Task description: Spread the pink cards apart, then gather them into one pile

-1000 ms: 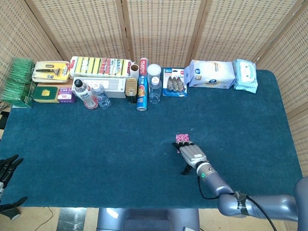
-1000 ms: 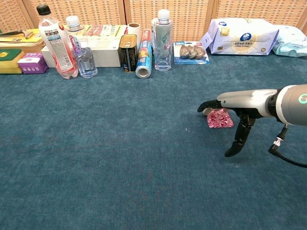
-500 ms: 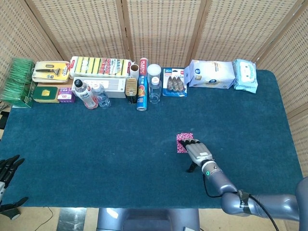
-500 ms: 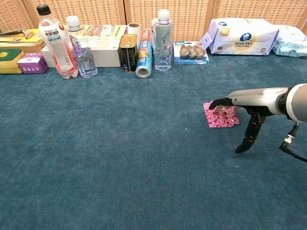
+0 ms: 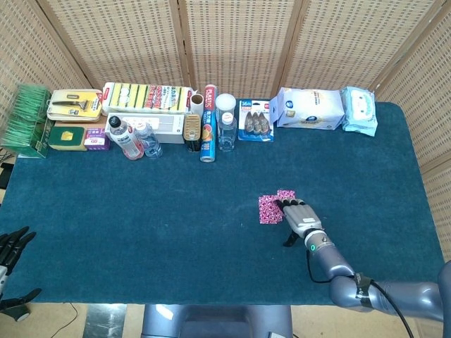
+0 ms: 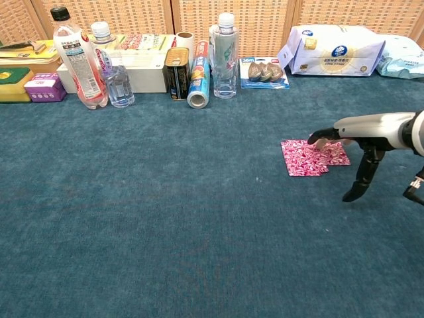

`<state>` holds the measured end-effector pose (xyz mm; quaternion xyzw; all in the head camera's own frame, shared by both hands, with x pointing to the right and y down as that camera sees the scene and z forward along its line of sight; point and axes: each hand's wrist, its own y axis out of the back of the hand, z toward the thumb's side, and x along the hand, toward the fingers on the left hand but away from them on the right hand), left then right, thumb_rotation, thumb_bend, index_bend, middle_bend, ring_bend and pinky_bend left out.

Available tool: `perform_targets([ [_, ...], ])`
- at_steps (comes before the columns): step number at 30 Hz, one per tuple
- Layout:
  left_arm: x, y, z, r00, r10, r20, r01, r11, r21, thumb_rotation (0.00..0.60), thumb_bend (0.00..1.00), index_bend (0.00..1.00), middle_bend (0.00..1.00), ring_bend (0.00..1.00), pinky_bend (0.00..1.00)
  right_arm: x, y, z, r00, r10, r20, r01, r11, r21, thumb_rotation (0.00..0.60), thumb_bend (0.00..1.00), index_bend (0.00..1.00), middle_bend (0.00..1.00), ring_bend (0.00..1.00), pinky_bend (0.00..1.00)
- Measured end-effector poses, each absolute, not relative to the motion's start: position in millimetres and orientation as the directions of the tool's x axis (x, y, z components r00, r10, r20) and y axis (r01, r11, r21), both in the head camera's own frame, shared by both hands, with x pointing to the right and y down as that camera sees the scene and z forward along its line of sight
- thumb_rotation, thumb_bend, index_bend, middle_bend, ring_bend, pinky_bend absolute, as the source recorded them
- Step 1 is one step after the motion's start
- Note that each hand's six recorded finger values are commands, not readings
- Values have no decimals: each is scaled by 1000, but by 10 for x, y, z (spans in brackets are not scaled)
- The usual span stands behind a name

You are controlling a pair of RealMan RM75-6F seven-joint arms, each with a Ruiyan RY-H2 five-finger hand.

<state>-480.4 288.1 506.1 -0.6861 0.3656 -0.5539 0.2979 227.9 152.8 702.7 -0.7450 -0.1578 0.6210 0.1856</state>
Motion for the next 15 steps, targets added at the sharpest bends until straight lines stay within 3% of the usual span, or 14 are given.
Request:
perform_targets([
  [15, -4822, 2889, 5031, 124, -835, 537, -182, -551, -815, 600, 18, 0, 0, 0, 0, 2524, 1391, 7074, 88, 476, -875, 33, -879, -475, 600, 0, 0, 99, 0, 0],
])
